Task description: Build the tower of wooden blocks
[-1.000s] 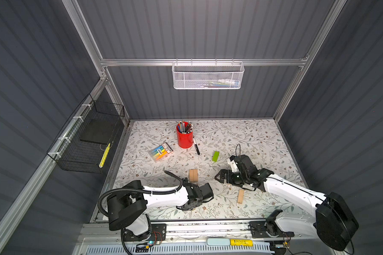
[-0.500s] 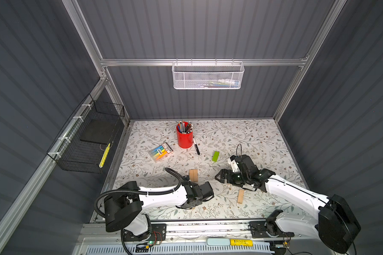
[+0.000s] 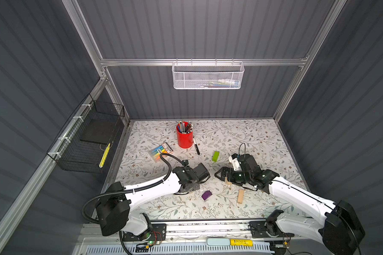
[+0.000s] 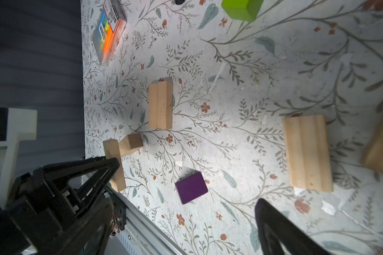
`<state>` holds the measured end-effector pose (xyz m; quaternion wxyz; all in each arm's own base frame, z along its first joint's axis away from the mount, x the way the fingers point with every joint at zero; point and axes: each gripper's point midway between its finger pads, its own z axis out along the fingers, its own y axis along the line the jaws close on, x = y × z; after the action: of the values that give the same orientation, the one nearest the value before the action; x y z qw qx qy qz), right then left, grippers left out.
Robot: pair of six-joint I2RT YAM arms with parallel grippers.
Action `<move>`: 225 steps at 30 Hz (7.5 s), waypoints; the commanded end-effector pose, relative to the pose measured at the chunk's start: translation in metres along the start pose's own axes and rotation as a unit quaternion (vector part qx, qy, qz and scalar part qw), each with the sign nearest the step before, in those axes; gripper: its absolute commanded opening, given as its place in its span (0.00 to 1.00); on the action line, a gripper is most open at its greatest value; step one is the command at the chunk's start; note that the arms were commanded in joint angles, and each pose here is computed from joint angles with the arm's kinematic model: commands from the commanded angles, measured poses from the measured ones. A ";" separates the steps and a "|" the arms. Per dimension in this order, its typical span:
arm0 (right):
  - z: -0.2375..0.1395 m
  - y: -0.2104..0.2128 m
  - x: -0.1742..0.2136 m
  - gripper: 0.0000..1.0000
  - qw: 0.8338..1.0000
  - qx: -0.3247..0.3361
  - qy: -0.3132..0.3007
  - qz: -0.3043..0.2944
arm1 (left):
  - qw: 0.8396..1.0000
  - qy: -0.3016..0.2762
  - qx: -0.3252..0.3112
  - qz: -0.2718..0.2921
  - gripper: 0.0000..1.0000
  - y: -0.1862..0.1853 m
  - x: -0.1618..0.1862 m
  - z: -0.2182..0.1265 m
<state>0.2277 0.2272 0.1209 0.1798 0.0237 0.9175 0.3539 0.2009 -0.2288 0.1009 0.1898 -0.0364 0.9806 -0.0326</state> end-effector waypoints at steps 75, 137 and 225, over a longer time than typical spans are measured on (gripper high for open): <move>0.008 -0.010 -0.034 0.99 0.996 -0.010 -0.067 0.060 | 0.996 0.076 -0.033 0.036 0.12 -0.005 -0.051 0.090; 0.002 -0.007 -0.034 0.99 0.996 -0.012 -0.064 0.053 | 0.998 0.066 0.001 0.023 0.45 -0.011 -0.061 0.070; 0.003 -0.041 0.029 0.22 0.964 0.258 0.059 -0.039 | 0.991 -0.062 0.116 0.028 0.98 0.017 -0.041 -0.022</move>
<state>0.1997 0.1853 0.0762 0.1281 0.0383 0.9875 0.0841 0.2356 -0.2161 0.1433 0.2761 0.0132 0.9506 -0.1414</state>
